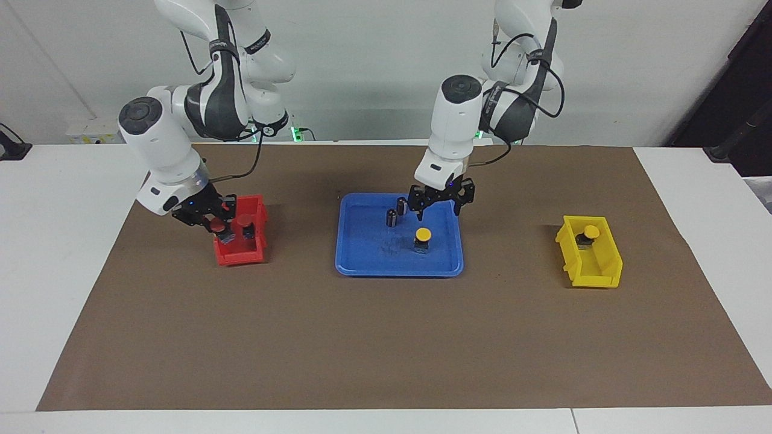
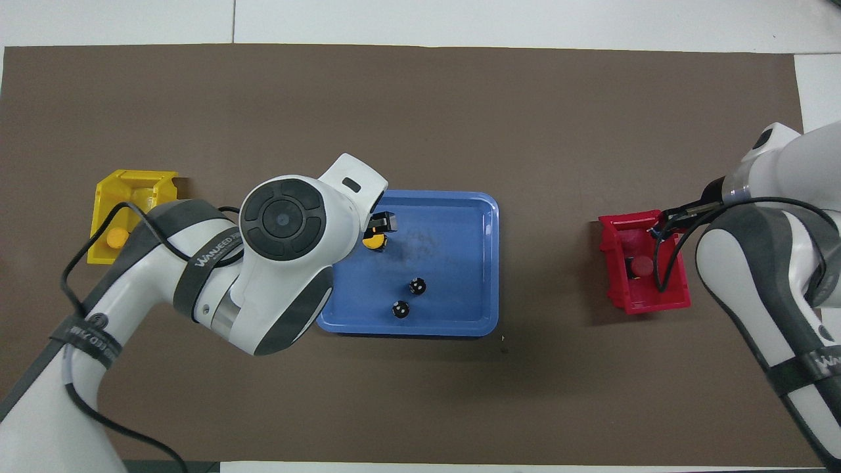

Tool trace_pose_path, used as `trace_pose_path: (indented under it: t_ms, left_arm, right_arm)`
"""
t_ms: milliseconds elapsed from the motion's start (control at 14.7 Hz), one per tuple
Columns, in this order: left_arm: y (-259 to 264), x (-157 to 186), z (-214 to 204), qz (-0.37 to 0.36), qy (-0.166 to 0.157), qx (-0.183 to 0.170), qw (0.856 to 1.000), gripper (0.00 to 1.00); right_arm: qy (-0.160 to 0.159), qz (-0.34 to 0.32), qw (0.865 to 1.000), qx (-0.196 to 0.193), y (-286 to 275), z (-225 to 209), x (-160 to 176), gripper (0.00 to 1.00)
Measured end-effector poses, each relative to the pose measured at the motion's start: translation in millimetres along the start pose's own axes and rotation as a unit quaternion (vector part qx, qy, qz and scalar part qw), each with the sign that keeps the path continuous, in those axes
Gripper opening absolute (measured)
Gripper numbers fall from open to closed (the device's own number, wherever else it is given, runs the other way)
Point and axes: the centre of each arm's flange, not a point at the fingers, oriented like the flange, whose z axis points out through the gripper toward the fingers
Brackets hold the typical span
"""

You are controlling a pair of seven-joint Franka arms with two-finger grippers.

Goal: Sort red and yellow buttons by color
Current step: 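Place the second red button in the red bin while the left gripper grasps yellow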

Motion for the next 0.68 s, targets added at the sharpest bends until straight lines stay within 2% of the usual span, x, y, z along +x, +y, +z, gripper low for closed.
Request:
trace_pose_path:
  t_ms: [408,476,544,612,680]
  left_arm:
    - [7.4,-4.8,32.1,0.006,-0.013,0.009,1.0,0.97]
    - [7.0,-6.1,34.3,0.007,-0.014,0.01,1.0,0.91]
    - [6.7,-7.0,35.6,0.007,-0.016,0.011,1.0,0.91]
    - [6.5,-7.8,36.8,0.006,-0.017,0.012,1.0,0.87]
    - [6.6,-8.5,38.5,0.004,-0.017,0.012,1.0,0.85]
  right_arm:
    - [0.029,-0.001,1.0,-0.005,-10.0,37.6,-21.1,0.41]
    - [0.034,-0.001,0.999,-0.006,-10.5,45.1,-24.5,0.41]
    - [0.036,-0.001,0.999,-0.006,-11.1,51.5,-27.7,0.41]
    - [0.037,-0.001,0.999,-0.006,-11.5,55.4,-29.9,0.41]
    - [0.037,-0.001,0.999,-0.006,-11.6,56.9,-30.9,0.46]
